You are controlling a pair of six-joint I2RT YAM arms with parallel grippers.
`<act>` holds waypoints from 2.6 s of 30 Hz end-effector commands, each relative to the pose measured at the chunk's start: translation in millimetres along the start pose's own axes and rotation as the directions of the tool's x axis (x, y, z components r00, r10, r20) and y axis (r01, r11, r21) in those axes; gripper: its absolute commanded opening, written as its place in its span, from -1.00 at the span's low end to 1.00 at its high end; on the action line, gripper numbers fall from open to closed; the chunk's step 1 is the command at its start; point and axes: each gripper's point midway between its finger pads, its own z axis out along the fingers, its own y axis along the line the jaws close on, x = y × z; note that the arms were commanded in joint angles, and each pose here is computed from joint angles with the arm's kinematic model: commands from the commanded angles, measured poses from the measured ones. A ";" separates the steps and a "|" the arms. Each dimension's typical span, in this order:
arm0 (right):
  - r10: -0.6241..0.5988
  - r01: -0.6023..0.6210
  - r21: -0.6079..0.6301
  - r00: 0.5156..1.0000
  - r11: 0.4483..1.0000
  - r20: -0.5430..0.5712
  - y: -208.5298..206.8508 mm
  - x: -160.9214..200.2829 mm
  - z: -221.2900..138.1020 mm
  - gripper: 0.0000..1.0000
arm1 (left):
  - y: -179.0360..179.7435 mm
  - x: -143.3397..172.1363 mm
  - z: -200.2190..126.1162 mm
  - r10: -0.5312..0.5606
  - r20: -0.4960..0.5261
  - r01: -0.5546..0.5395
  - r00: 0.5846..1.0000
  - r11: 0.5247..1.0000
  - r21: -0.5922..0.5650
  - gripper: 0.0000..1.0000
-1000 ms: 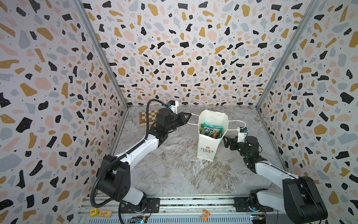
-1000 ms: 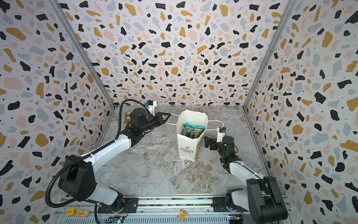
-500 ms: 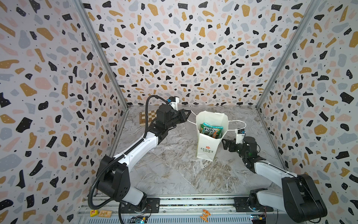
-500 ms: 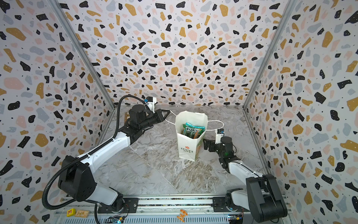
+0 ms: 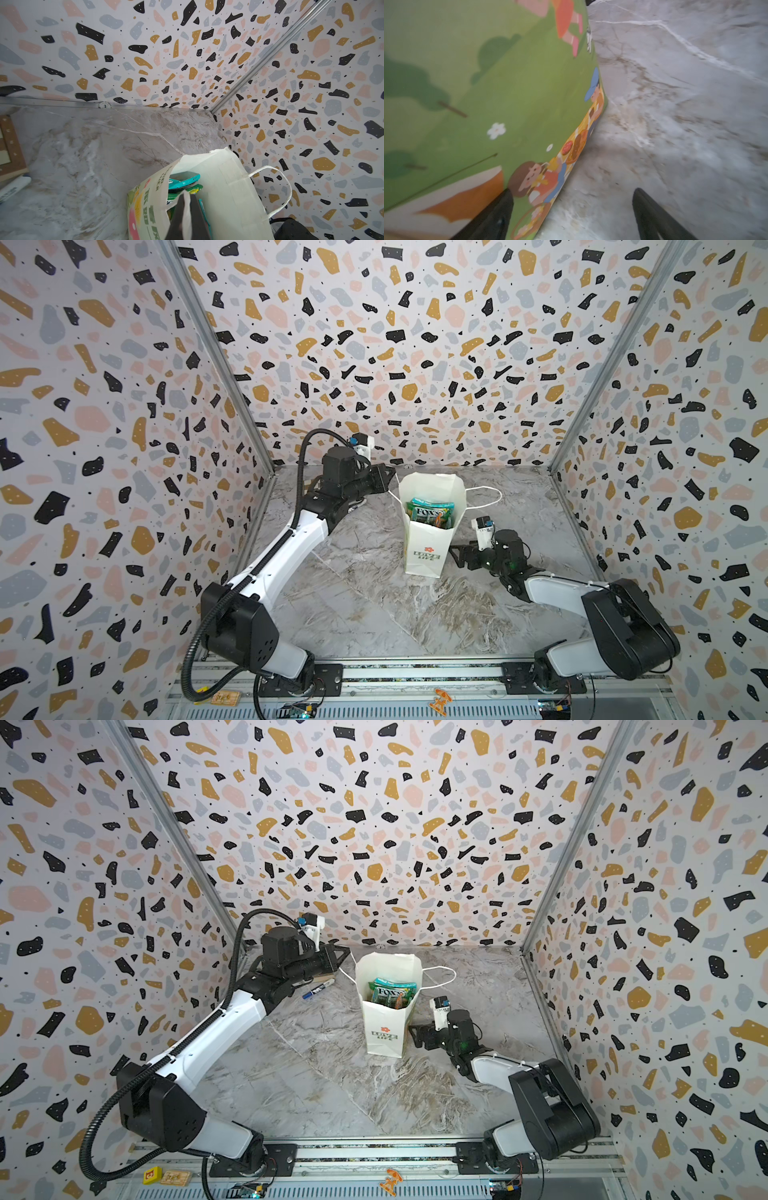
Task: Take the snacks out of the paper bag
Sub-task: Move the paper bag to the center of the table.
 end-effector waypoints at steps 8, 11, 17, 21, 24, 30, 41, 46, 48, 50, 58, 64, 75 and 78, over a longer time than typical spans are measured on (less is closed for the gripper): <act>-0.020 0.033 -0.195 0.998 0.980 0.067 68.7 -31.2 48.3 0.81 | -34.2 -76.0 -41.8 0.252 0.152 -0.255 0.956 0.967 -0.002 -1.00; -0.020 0.037 -0.229 0.997 0.973 0.075 83.0 -33.4 62.6 0.81 | -38.9 -81.5 -46.0 0.295 0.147 -0.297 0.944 0.955 -0.006 -1.00; -0.026 0.051 -0.292 0.996 0.955 0.090 112.0 -37.2 85.1 0.81 | -54.1 -88.1 -43.3 0.313 0.171 -0.328 0.934 0.943 0.064 -1.00; -0.029 0.058 -0.325 0.995 0.944 0.094 131.8 -34.3 95.3 0.81 | -64.0 -85.9 -34.5 0.296 0.155 -0.318 0.942 0.937 0.147 -1.00; -0.034 0.063 -0.348 0.996 0.936 0.088 143.6 -28.6 101.0 0.81 | -68.5 -77.5 -26.3 0.290 0.113 -0.308 0.950 0.930 0.203 -1.00; -0.048 0.069 -0.371 0.997 0.926 0.065 156.3 -10.3 105.4 0.81 | -68.0 -49.5 -10.6 0.340 0.020 -0.337 0.940 0.920 0.201 -1.00; -0.070 0.062 -0.110 0.995 0.992 -0.068 89.6 45.7 52.7 0.89 | -58.7 -5.9 -3.7 0.459 -0.075 -0.454 0.885 0.887 0.081 -1.00; -0.047 0.052 0.060 0.995 0.997 -0.083 49.4 49.1 16.4 0.93 | -62.5 4.8 -5.5 0.479 -0.081 -0.474 0.874 0.877 0.078 -1.00; -0.039 0.052 0.149 0.996 0.987 -0.086 32.4 47.2 4.0 0.93 | -67.2 8.0 -6.3 0.487 -0.083 -0.481 0.869 0.873 0.081 -1.00; -0.019 0.039 0.253 0.997 0.967 -0.081 12.3 44.0 -7.7 0.94 | -71.1 11.7 -6.8 0.489 -0.086 -0.483 0.868 0.872 0.082 -1.00; 0.052 -0.053 0.032 0.998 0.998 0.020 22.6 20.3 -14.6 0.89 | -92.2 29.5 -13.5 0.482 -0.065 -0.475 0.874 0.874 0.102 -1.00; 0.127 -0.118 -0.255 0.992 0.960 0.019 70.0 13.1 8.2 0.81 | -105.2 41.0 -22.4 0.469 -0.038 -0.461 0.882 0.877 0.135 -1.00; 0.185 -0.176 -0.316 0.983 0.932 -0.003 82.5 10.7 62.2 0.77 | -134.3 74.3 -35.3 0.434 -0.037 -0.415 0.900 0.879 0.234 -1.00; 0.190 -0.181 -0.338 0.982 0.924 -0.006 85.8 8.5 74.5 0.77 | -138.1 82.8 -38.2 0.433 -0.034 -0.411 0.901 0.876 0.254 -1.00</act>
